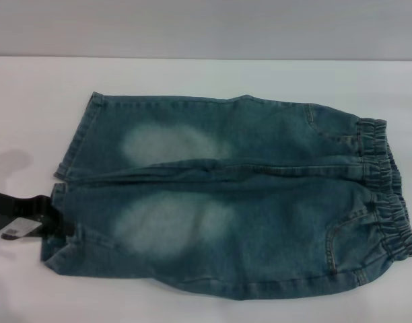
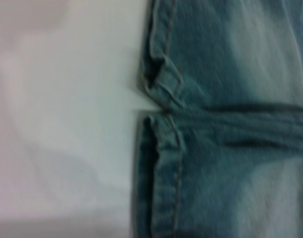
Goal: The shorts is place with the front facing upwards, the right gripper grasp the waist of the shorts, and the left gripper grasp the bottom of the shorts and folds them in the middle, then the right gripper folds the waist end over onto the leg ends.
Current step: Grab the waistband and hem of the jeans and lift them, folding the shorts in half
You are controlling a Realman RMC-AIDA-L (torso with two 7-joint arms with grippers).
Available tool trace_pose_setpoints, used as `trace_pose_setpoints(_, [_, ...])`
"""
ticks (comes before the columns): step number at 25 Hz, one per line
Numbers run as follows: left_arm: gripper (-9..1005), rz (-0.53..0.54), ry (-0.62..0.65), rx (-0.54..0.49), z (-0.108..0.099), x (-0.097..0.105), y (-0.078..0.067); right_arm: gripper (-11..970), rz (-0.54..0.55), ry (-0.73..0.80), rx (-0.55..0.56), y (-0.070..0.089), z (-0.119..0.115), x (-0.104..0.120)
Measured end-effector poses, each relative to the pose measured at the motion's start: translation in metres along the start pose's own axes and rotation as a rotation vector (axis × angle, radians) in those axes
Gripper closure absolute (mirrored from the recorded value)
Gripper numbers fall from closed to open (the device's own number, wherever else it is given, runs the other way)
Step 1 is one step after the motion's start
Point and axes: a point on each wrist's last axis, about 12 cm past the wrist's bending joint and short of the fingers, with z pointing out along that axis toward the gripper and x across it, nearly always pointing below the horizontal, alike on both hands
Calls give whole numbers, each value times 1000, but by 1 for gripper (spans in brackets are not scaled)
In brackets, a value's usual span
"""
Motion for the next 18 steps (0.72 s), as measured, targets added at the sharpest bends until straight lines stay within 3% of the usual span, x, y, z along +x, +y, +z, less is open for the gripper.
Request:
trace_pose_setpoints(6, [976, 21, -52, -14, 5, -6, -2, 209, -42, 373, -332, 34, 12, -36])
trace_pose_setpoints(9, [976, 25, -64, -15, 6, -7, -3, 209, -80, 530, -446, 53, 17, -45])
trace_pose_setpoints(14, [975, 44, -73, -15, 6, -12, -8, 209, -151, 884, -591, 78, 23, -45])
trace_pose_setpoints(18, [975, 67, -73, -10, 6, -17, -15, 210, -212, 1080, -618, 88, 27, -34])
